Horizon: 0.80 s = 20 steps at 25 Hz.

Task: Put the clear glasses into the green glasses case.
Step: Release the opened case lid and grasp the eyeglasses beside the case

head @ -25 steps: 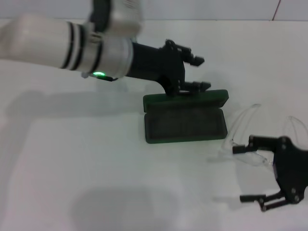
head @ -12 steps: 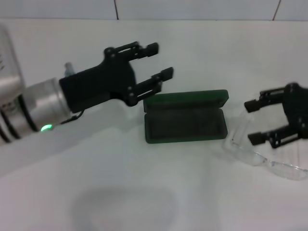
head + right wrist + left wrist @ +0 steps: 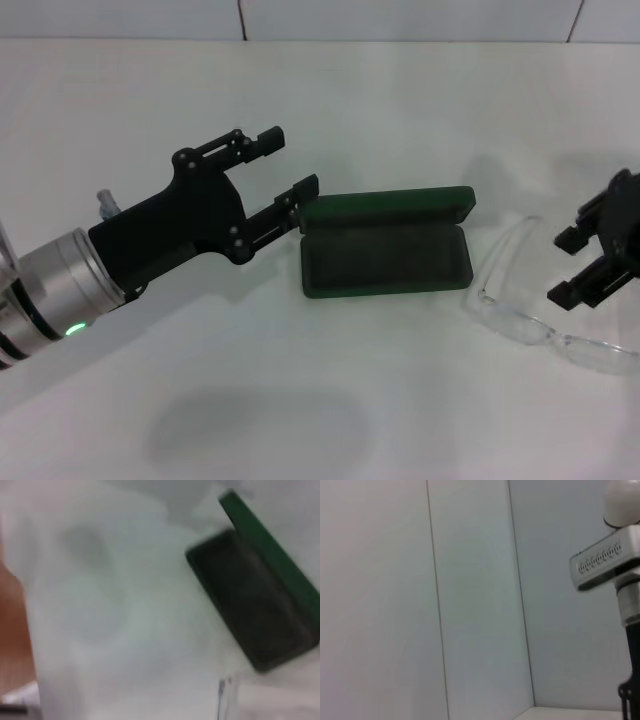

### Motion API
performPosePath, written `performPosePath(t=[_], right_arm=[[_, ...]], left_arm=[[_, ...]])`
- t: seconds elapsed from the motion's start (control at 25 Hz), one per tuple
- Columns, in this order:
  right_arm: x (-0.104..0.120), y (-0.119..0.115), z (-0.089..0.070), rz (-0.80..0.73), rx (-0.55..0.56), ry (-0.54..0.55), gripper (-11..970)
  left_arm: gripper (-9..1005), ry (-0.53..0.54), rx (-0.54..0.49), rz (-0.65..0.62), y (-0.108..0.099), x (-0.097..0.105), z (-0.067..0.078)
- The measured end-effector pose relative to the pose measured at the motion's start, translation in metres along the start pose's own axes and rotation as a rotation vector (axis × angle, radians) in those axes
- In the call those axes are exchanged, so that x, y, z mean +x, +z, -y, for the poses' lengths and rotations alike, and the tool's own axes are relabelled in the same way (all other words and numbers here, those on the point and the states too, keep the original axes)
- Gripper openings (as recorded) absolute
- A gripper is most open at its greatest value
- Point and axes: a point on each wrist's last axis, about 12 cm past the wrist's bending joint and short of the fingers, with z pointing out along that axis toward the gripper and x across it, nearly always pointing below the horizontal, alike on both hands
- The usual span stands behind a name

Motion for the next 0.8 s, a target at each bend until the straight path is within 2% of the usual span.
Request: performPosePath(t=[0.32,0.8], right_arm=[[-0.007,0.035,-0.01,-0.169,0.045,-0.026,732],[-0.005,0.058,-0.012,-0.241,0.063,-0.065,720]], left_arm=[[575,-0.016,-0.01,-0.01,-0.004,0.004,0.002],[575,-0.024,-0.011,-0.012,-0.004,0.006,0.003]])
